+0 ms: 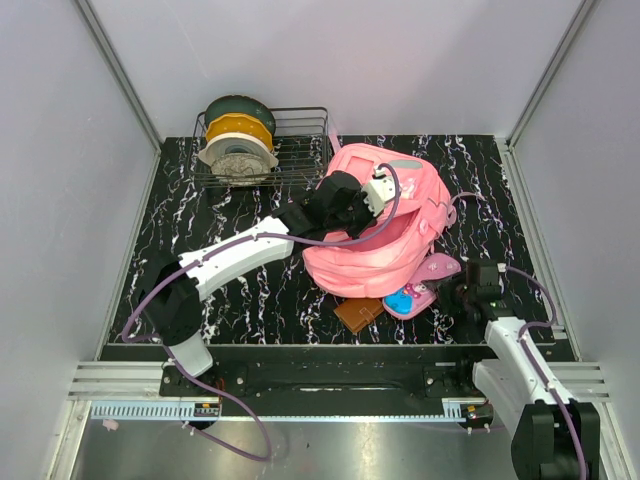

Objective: Pack the student bag
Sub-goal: Pick up the stationery from the center of the board, then place the stationery in the student bag.

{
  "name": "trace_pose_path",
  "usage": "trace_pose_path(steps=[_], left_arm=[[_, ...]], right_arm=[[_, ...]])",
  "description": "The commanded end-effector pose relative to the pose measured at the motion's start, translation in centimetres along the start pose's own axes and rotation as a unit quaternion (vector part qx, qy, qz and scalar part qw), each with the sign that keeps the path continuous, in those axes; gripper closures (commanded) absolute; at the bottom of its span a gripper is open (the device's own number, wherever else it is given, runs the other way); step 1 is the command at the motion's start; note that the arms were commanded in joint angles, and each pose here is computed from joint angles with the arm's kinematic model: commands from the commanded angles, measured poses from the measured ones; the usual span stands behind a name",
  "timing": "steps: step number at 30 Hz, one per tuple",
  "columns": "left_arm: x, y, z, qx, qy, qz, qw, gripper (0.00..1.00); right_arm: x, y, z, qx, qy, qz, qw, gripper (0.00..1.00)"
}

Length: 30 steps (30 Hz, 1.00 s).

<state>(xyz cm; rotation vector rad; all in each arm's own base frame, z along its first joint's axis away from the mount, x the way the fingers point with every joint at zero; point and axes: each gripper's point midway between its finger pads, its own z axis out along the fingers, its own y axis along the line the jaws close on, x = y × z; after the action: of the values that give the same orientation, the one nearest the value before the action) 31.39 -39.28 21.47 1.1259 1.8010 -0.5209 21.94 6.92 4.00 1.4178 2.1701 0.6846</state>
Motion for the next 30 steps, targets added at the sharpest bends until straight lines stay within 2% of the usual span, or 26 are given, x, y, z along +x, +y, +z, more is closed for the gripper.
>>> trace_pose_path(steps=[1, 5, 6, 12, 17, 20, 23, 28, 30], left_arm=[[-4.1, 2.3, -2.1, -0.037, -0.055, -0.012, 0.998, 1.00], [-4.2, 2.4, -2.2, -0.041, -0.054, -0.009, 0.998, 1.00], [-4.3, 2.6, -2.2, -0.043, -0.056, -0.008, 0.997, 1.00], [-4.7, 3.1, -2.4, -0.058, -0.056, -0.005, 0.997, 1.00], [-5.2, 3.6, -2.7, -0.068, -0.056, -0.003, 0.996, 1.00], [-5.5, 3.7, -2.9, -0.070, -0.059, -0.003, 0.996, 1.00], [-5.9, 3.7, -3.1, -0.069, -0.063, -0.001, 0.996, 1.00], [-6.5, 3.6, -3.5, -0.065, -0.070, -0.002, 0.995, 1.00], [-6.6, 3.3, -3.6, -0.060, -0.073, -0.004, 0.996, 1.00]], right_arm=[[-1.1, 1.4, -0.9, -0.021, -0.027, -0.031, 0.999, 0.75], [-1.8, 2.9, -2.7, -0.039, -0.049, -0.052, 0.997, 0.98], [-2.1, 3.2, -3.1, -0.042, -0.056, -0.056, 0.996, 1.00], [-2.9, 4.3, -7.2, -0.036, -0.084, -0.076, 0.993, 1.00], [-3.2, 7.3, -11.4, -0.086, -0.100, -0.095, 0.987, 1.00], [-2.1, 9.7, -12.8, -0.134, -0.070, -0.118, 0.981, 1.00], [0.4, 11.8, -13.3, -0.173, 0.007, -0.138, 0.975, 1.00], [2.1, 16.1, -14.4, -0.262, 0.068, -0.176, 0.946, 1.00], [3.2, 17.8, -14.5, -0.298, 0.111, -0.179, 0.931, 1.00]])
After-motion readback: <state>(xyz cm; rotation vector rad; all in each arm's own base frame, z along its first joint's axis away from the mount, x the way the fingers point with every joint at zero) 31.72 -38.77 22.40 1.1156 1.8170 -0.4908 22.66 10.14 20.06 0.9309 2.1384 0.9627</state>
